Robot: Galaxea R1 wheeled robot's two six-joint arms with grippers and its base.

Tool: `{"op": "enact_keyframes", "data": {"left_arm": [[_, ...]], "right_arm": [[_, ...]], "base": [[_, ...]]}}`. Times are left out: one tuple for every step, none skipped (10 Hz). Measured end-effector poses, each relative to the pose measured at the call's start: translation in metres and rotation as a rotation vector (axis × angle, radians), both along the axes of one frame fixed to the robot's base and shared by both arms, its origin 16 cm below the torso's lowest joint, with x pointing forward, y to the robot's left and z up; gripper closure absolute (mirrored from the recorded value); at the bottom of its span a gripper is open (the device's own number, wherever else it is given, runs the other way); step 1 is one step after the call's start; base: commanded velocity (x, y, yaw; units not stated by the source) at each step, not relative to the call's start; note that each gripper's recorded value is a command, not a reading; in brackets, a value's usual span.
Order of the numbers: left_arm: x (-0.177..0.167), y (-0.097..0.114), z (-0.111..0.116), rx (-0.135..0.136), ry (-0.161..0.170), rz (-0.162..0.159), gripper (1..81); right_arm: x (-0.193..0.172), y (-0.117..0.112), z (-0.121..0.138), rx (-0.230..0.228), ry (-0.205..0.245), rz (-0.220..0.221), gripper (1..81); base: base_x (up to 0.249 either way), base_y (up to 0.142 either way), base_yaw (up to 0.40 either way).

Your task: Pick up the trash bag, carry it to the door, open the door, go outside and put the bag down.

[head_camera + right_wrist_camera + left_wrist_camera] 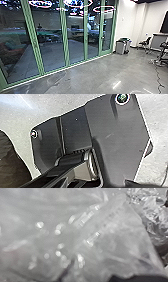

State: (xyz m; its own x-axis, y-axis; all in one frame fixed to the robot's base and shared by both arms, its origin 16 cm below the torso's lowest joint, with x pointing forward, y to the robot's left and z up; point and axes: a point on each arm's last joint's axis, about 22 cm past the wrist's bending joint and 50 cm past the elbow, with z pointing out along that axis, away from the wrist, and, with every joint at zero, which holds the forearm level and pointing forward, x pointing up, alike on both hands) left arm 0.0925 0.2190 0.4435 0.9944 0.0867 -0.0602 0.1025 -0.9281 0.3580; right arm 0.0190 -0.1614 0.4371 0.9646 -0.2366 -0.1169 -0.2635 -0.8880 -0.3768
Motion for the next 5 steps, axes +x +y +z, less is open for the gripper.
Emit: {"op": "enact_keyframes", "data": {"left_arm": [[0.0,0.0,0.0,0.0,0.0,0.0,81.1],[0.0,0.0,0.0,0.0,0.0,0.0,81.1],[0.0004,0.0,0.0001,0.0,-0.001,0.0,81.1],[0.0,0.0,0.0,0.0,0.0,0.0,81.1],[0.0,0.0,0.0,0.0,0.0,0.0,81.1]], "right_arm": [[0.0001,0.0002,0.0,0.0,0.0,0.0,1.0],[-0.0005,0.0,-0.0001,0.0,0.0,0.0,1.0],[-0.0001,-0.0001,-0.0001,0.0,0.0,0.0,1.0],[-0.0005,0.0001,-0.0001,0.0,0.0,0.0,1.0],[-0.0005,-0.0001,-0.0001,0.0,0.0,0.0,1.0]], "base": [[0.071,-0.089,0.0],[0.071,-0.084,0.0],[0.071,-0.074,0.0],[0.071,-0.063,0.0],[0.071,0.0,0.0]]}}
